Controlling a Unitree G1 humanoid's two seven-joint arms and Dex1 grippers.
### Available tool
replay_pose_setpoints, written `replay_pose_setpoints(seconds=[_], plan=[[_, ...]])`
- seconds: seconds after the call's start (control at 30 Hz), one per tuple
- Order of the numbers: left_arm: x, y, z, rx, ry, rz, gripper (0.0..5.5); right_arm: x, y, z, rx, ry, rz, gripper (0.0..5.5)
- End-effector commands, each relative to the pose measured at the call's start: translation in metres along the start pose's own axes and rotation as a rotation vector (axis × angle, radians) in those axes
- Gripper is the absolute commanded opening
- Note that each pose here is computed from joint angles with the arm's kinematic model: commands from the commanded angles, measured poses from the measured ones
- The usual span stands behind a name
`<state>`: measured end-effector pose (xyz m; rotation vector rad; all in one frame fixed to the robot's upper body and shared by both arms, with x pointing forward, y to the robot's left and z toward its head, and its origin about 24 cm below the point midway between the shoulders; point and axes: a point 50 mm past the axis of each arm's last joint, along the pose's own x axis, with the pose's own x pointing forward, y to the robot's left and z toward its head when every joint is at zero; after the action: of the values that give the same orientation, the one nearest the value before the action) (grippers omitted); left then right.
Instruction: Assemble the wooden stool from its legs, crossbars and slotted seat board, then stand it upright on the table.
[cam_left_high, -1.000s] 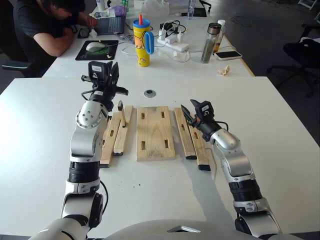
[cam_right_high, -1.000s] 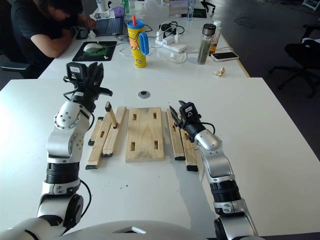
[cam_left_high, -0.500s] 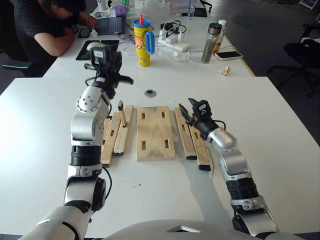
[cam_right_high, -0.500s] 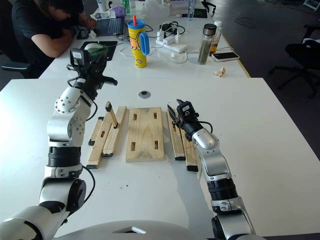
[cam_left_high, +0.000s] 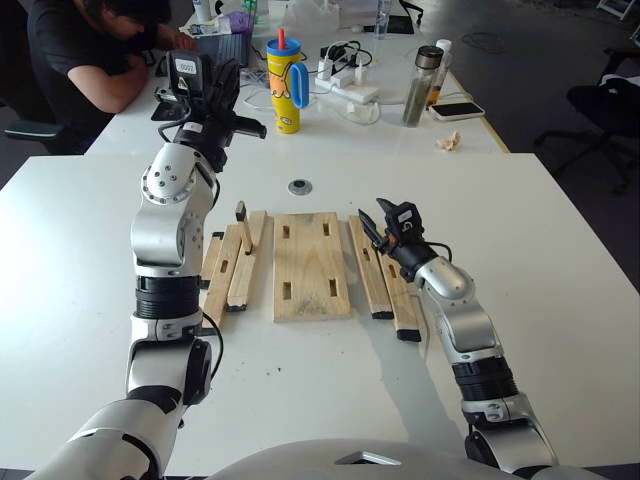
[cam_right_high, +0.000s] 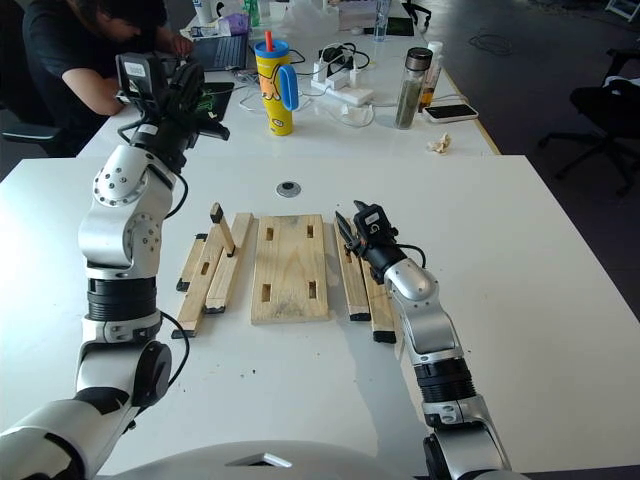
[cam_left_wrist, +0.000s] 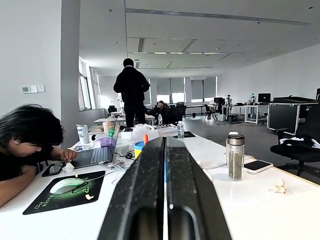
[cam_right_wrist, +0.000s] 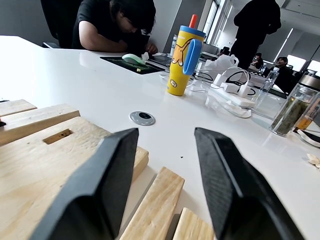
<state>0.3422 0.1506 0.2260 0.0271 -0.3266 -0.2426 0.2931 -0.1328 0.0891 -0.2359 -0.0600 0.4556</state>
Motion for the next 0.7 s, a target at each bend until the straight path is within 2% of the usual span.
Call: replay_pose_setpoints(seconds=[0.03,0.1,0.17,0.33,0.53,0.7], plan=[[-0.037,-0.005,-0.093,-0.054,0.404,-0.009,0.04,-0.003,0.003,0.001,-0.002,-0.006,0.012,2.07],[-0.065,-0.004,-0.132,-0.084,0.569,0.025,0.04,-0.004,0.003,0.0,-0.005,0.0,0.015,2.07],[-0.075,-0.006,-0.146,-0.094,0.621,0.032,0.04,-0.005,-0.001,0.0,-0.011,-0.004,0.004,2.07],[-0.056,0.003,-0.127,-0.052,0.531,0.053,0.04,-0.005,-0.004,0.001,-0.014,-0.006,0.0,2.07],[-0.054,0.008,-0.119,-0.029,0.485,0.065,0.04,-0.004,-0.004,0.0,-0.011,-0.005,-0.005,2.07],[-0.04,0.012,-0.082,0.037,0.262,0.099,0.04,-0.004,-0.002,0.0,-0.005,-0.005,-0.012,2.07]])
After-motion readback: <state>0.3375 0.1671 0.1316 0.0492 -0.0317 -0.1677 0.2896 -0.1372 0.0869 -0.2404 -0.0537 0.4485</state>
